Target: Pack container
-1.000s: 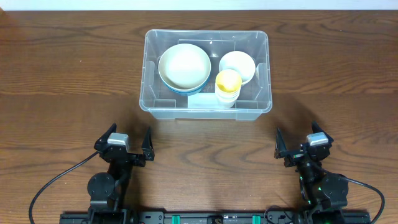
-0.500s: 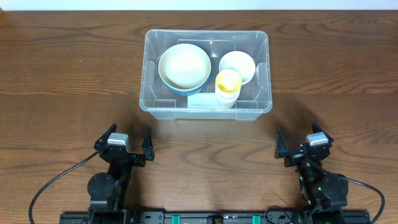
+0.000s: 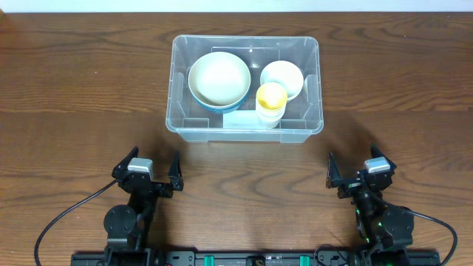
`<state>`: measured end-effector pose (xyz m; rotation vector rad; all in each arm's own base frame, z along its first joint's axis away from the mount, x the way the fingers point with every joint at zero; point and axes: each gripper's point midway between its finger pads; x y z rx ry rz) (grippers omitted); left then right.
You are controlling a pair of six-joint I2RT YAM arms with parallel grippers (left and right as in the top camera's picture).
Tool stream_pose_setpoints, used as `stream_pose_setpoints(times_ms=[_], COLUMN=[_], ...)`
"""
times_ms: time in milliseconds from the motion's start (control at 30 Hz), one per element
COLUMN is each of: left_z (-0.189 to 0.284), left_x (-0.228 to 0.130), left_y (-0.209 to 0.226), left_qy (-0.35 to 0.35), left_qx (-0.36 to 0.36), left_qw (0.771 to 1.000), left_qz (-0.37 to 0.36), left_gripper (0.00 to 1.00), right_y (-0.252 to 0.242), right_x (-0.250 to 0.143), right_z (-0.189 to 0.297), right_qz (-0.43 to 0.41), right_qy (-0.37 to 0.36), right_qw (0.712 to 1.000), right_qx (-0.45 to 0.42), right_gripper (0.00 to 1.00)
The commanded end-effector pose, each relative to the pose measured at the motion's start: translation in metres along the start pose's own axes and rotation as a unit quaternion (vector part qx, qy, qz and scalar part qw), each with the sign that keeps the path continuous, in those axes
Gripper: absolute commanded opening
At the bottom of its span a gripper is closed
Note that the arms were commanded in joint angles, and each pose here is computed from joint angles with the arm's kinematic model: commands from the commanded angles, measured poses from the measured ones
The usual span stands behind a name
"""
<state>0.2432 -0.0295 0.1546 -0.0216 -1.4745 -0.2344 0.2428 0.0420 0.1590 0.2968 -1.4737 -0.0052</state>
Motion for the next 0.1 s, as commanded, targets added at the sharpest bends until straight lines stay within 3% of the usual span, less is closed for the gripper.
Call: stream_pose_setpoints(times_ms=[0,67], left_z=[-0.0012,-0.0012], left_x=[-0.0172,-0.0172], left_y=[-0.003,-0.003], left_qy=[0.026,0.026], left_qx=[-0.007,-0.007], left_qw=[1.0,1.0], left_qz=[0.001,0.001], left_gripper=[0.98,0.98], right_y=[-0.0031,-0.0031], right_x=[-0.0001,-0.0001], right_z=[0.0003,0.0003], right_qz=[0.009,0.009], right_qy=[-0.001,-0.001], right_qw=[1.0,1.0], right_qx=[-0.006,-0.006], right_gripper=[0.99,0.99])
Point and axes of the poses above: each gripper's point midway between its finger pads, its own z axis back along the fingers, its own y axis along the line the jaws close on, x = y × z, and after that the axes turned 12 degrees about -z, right-handed
